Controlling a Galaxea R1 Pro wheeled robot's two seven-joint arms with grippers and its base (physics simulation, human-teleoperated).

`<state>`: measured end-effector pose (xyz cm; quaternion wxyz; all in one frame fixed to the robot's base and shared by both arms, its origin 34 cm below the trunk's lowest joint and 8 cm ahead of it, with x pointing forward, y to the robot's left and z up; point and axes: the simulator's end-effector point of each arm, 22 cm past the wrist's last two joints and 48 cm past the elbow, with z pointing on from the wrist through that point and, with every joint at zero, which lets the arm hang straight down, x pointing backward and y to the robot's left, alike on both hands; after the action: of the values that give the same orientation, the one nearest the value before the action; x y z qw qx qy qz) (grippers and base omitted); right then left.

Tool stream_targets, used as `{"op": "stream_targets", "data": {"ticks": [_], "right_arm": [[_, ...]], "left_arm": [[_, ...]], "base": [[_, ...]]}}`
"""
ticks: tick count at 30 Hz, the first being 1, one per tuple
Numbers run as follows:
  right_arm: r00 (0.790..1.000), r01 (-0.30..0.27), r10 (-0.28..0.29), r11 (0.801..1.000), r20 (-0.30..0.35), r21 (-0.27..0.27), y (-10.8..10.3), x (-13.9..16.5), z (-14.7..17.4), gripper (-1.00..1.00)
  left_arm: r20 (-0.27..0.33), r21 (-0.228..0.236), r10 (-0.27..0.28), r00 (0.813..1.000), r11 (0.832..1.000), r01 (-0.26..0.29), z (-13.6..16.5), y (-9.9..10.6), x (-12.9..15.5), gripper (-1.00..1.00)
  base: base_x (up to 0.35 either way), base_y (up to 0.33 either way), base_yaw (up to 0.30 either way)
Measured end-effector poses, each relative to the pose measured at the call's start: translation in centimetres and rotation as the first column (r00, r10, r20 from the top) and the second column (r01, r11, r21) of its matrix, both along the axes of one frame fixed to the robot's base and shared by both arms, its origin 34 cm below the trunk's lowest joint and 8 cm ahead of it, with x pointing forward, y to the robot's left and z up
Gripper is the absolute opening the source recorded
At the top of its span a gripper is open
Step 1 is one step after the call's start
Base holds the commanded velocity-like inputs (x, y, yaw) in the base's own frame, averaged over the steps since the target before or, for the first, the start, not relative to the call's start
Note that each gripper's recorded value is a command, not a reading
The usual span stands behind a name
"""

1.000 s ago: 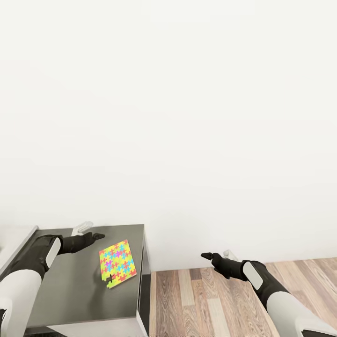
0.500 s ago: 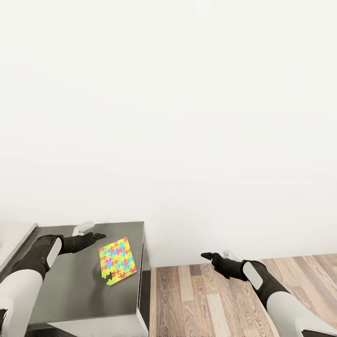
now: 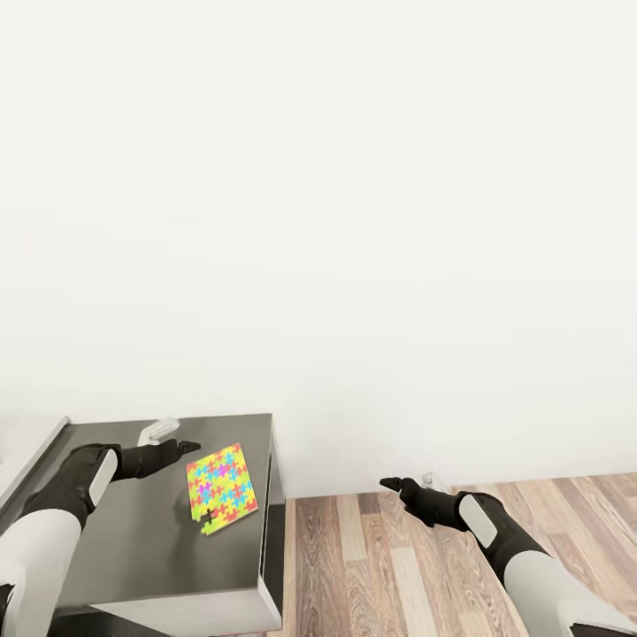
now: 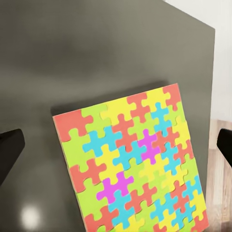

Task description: Put all the toys in the child's room - the three board games (two on the bed and one on the table), the two jigsaw puzzles on the table, and the tennis ball on the table - inside the toy box on the table in the child's room.

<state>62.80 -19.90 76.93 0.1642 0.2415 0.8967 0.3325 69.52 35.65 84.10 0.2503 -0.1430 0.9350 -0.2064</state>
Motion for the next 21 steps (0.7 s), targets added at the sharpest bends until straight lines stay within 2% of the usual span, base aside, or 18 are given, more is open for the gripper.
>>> {"op": "stream_targets", "data": {"ticks": [21], "right_arm": [[0.999,0.000,0.000,1.000,-0.034,0.000,0.0,-0.8,-1.7,1.00]], "left_arm": [[-0.035,0.001,-0.002,0.999,1.000,0.002,-2.0,0.0,-0.6,1.00]], "base": [[0.000,0.000,0.000]]}}
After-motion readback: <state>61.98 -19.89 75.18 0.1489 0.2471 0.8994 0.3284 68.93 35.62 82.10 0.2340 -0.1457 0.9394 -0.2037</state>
